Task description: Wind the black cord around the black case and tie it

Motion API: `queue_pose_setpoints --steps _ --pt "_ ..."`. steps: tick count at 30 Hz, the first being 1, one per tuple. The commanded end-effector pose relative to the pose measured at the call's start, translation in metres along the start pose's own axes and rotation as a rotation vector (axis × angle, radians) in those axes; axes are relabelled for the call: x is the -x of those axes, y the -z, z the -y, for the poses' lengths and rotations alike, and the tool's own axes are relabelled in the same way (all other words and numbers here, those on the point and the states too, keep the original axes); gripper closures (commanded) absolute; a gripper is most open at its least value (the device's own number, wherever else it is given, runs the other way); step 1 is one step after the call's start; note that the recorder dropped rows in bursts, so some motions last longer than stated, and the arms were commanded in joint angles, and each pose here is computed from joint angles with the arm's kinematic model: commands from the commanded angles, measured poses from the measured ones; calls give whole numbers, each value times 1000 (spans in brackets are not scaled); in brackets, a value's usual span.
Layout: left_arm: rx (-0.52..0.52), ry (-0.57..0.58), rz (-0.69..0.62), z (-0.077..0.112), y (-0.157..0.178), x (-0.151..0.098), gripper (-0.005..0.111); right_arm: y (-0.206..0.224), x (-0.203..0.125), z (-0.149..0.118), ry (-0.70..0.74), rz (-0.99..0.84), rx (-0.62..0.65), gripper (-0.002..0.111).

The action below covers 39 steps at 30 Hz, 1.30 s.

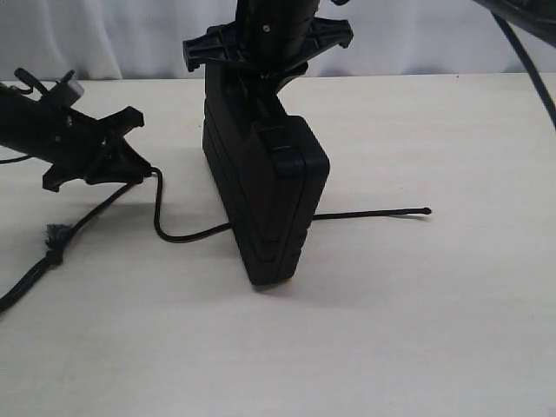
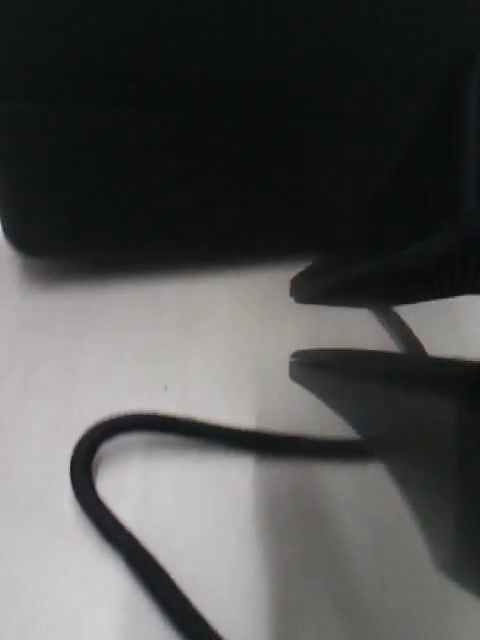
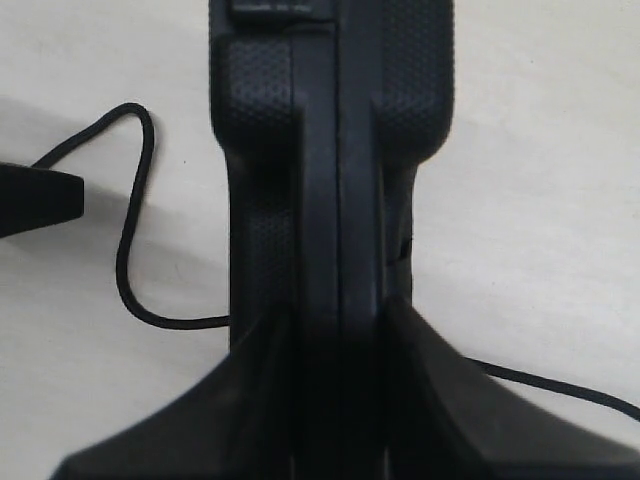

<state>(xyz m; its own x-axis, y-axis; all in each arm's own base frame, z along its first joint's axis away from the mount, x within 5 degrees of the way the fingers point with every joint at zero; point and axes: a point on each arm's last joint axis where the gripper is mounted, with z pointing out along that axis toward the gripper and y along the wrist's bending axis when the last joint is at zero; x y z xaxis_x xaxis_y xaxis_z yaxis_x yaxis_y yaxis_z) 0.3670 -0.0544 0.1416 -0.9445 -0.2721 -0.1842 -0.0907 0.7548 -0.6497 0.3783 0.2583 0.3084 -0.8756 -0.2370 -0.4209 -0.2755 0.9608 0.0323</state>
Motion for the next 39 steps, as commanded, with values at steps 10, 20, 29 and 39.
queue_pose_setpoints --steps 10,20,29,39 --pt "606 -623 -351 -6 71 10 52 10 3 3 16 35 -8 104" --pt "589 -600 -450 -31 38 -37 52 10 3 3 16 35 -8 104" --pt "600 -531 -322 -47 24 -52 61 10 3 3 16 35 -8 104" --pt "619 -286 -278 -70 1 -68 73 10 3 2 11 30 3 104"
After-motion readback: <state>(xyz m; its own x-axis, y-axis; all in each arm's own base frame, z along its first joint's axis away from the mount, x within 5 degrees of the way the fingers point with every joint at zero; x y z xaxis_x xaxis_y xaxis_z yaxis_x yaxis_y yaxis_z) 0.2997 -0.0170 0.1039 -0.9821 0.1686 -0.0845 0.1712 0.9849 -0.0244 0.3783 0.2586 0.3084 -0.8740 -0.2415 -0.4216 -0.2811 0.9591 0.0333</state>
